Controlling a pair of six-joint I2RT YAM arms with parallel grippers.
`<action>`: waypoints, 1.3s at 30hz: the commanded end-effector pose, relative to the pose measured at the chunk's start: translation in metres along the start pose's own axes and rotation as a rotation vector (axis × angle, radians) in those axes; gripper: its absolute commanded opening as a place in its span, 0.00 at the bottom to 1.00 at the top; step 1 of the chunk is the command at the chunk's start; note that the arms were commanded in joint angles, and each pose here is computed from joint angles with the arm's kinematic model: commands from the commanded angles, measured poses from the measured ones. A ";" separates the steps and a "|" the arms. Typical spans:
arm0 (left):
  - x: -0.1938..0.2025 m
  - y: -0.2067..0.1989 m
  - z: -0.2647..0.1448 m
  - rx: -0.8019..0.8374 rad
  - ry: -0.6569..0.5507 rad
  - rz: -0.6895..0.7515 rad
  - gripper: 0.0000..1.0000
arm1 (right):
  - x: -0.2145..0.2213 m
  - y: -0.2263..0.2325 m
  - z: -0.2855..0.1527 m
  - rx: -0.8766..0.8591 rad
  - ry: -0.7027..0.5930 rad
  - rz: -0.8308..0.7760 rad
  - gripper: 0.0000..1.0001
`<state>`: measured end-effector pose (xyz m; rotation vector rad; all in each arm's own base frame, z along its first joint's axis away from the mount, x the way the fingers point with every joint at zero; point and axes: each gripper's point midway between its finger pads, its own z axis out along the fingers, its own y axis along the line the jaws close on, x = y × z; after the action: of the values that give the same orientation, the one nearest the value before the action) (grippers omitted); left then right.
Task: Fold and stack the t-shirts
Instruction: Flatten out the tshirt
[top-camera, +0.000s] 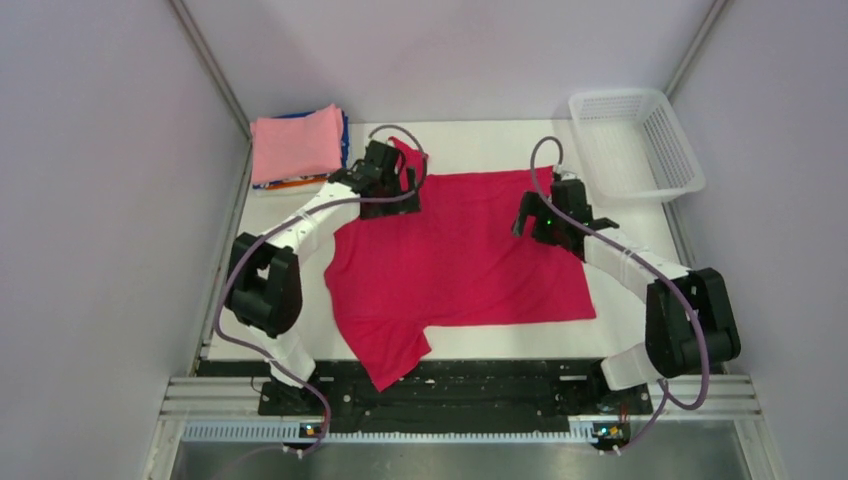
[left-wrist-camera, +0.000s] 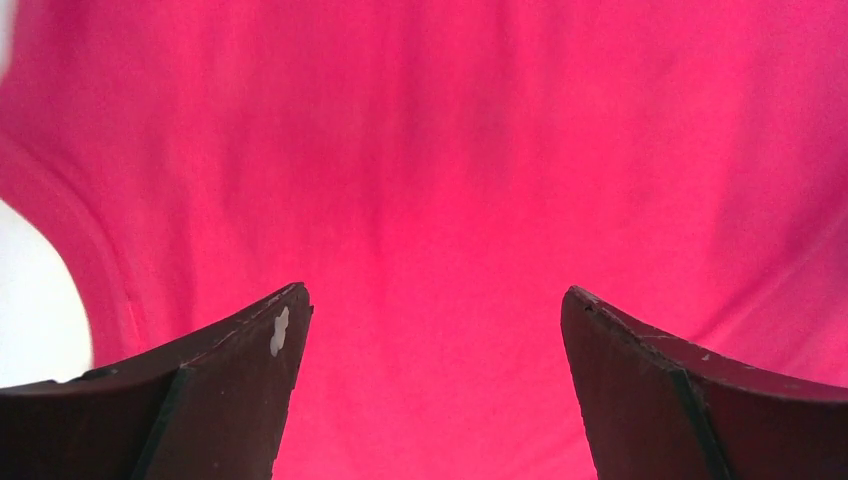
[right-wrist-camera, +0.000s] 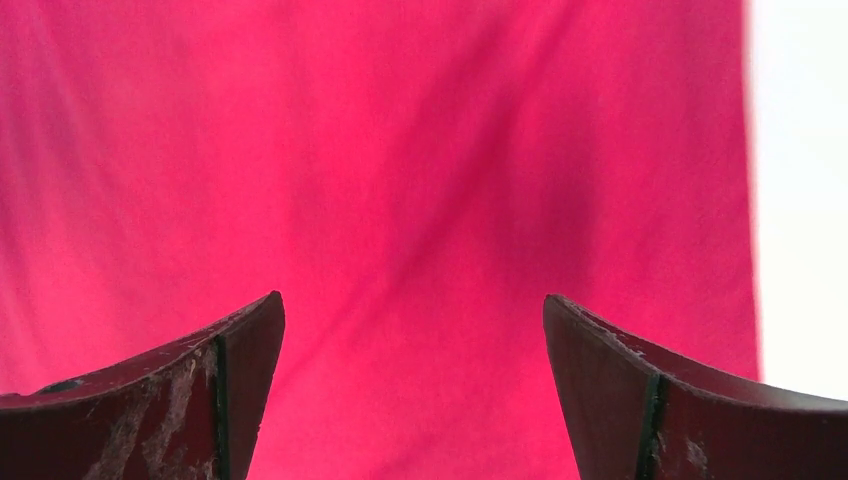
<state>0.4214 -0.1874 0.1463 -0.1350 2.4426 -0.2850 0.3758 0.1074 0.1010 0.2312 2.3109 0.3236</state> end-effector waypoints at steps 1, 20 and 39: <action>0.058 0.030 0.014 -0.091 0.086 -0.031 0.99 | 0.028 0.000 -0.007 0.029 0.024 0.032 0.99; 0.076 0.069 0.103 -0.266 0.242 -0.061 0.99 | 0.067 -0.033 0.040 0.185 0.146 0.007 0.99; 0.157 0.032 -0.084 -0.215 0.195 0.055 0.97 | 0.013 -0.048 -0.077 0.177 -0.303 0.314 0.99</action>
<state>0.3121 -0.1973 0.1303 -0.0759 2.5307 -0.1672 0.3277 0.0725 0.1420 0.5537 2.0604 0.2558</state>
